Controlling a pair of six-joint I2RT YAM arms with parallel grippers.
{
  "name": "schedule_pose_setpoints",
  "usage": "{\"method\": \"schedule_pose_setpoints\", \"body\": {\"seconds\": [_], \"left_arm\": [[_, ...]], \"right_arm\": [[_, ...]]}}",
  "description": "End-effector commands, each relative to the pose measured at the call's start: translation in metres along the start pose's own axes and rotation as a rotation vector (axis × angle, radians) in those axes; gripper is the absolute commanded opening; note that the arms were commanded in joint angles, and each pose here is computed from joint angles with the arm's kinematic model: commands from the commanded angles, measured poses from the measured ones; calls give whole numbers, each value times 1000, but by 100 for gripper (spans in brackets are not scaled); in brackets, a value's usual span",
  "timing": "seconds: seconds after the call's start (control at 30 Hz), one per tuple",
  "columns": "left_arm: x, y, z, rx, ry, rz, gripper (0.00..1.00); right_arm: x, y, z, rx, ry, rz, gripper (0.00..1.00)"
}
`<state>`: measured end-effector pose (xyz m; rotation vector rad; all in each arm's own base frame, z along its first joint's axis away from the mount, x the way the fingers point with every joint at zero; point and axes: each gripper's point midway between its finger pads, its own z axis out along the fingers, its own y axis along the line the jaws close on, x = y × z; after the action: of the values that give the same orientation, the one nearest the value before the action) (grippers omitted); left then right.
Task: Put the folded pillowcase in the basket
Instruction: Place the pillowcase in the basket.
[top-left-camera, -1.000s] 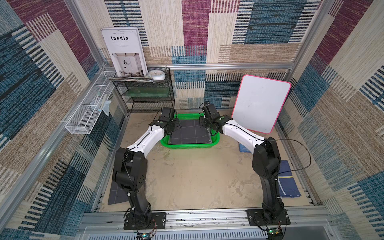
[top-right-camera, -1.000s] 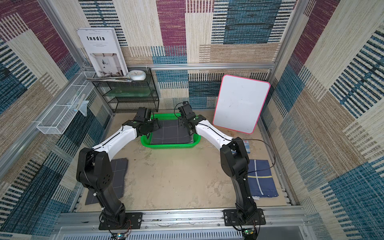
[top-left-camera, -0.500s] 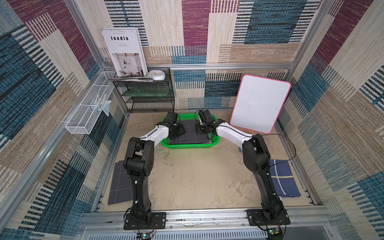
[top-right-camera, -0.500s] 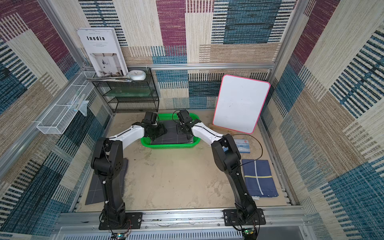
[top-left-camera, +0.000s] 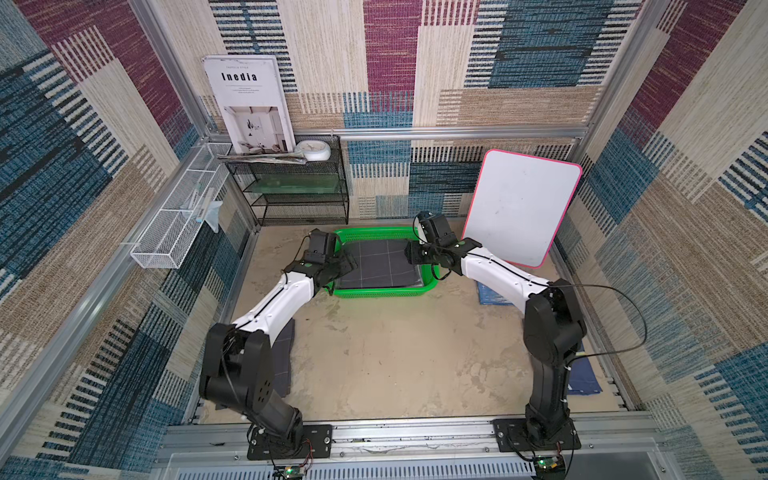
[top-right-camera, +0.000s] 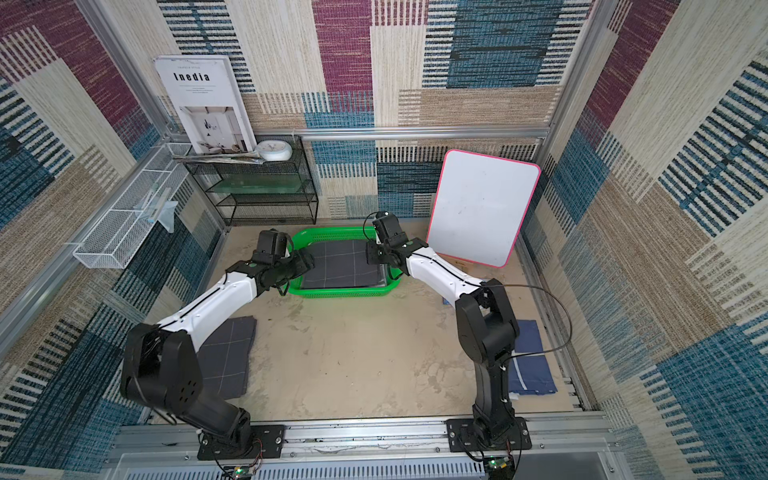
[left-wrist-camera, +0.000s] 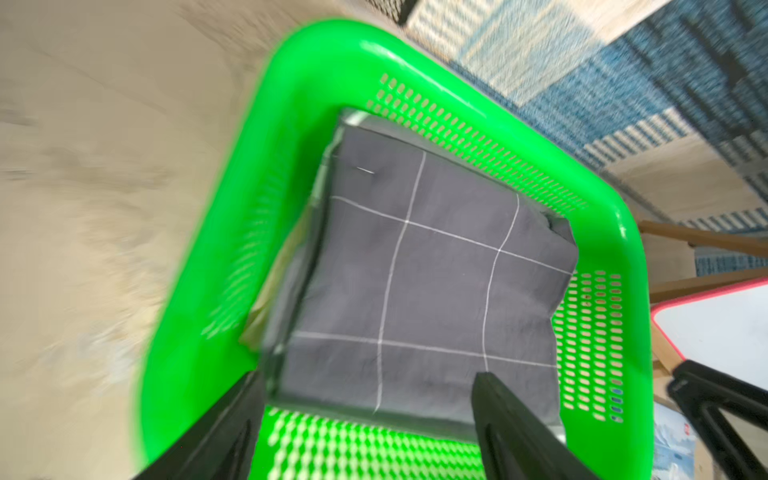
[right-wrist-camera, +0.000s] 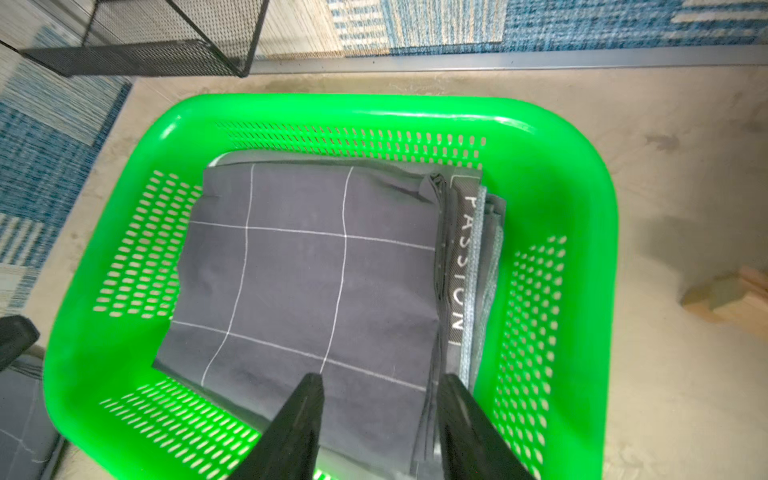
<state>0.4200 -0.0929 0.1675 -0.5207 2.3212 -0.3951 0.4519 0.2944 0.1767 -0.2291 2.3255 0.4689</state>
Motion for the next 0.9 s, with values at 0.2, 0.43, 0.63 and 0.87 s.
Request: {"method": "schedule_pose_setpoints", "body": {"seconds": [0.2, 0.43, 0.63, 0.87], "left_arm": [[60, 106, -79, -250, -144, -136, 96], [84, 183, -114, -502, -277, -193, 99], [112, 211, -89, -513, -177, -336, 99], [135, 243, -70, -555, -58, -478, 99]], "right_arm": [[24, 33, -61, -104, -125, -64, 53], [76, 22, -70, -83, -67, -36, 53], [90, 38, -80, -94, -50, -37, 53], [100, 50, -94, 21, -131, -119, 59]]}}
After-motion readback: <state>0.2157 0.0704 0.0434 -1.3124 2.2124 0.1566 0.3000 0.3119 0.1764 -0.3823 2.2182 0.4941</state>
